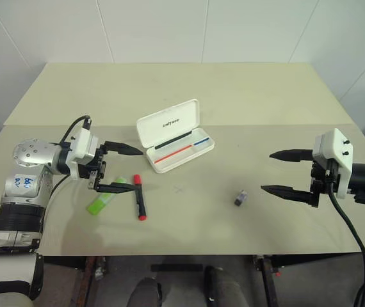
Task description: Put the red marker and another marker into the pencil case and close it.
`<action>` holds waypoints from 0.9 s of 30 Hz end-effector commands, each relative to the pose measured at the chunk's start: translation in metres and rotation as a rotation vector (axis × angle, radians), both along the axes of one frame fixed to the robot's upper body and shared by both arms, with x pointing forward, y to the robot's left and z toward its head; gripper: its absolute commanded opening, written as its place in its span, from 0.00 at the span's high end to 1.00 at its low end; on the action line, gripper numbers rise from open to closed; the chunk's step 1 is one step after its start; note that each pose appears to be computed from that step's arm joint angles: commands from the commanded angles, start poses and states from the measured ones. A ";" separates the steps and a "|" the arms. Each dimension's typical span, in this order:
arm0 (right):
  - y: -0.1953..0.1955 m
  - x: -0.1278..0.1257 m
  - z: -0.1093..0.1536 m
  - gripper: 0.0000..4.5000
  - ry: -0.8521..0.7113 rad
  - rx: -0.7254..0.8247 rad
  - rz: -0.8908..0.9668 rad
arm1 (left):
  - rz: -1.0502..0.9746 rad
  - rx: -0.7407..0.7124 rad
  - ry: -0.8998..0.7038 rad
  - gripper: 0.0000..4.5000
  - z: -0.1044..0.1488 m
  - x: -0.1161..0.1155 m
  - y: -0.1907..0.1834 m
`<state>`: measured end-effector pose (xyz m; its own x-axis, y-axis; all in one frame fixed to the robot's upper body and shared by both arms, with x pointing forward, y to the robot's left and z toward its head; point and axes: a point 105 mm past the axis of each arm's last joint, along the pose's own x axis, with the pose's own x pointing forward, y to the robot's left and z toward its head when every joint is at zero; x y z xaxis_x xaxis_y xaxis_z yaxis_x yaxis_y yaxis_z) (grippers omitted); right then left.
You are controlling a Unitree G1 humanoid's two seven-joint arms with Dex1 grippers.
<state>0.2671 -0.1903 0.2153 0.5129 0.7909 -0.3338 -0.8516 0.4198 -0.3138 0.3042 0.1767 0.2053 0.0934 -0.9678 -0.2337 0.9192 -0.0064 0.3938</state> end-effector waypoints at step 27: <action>0.040 -0.014 -0.004 0.00 -0.076 0.195 -0.019 | 0.004 -0.040 0.035 0.01 -0.010 0.010 -0.053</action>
<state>0.2567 -0.1539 0.2033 0.5428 0.8238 -0.1638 -0.8306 0.4974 -0.2505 0.3106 0.1268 0.1874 0.0750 -0.9793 -0.1881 0.9471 0.0110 0.3207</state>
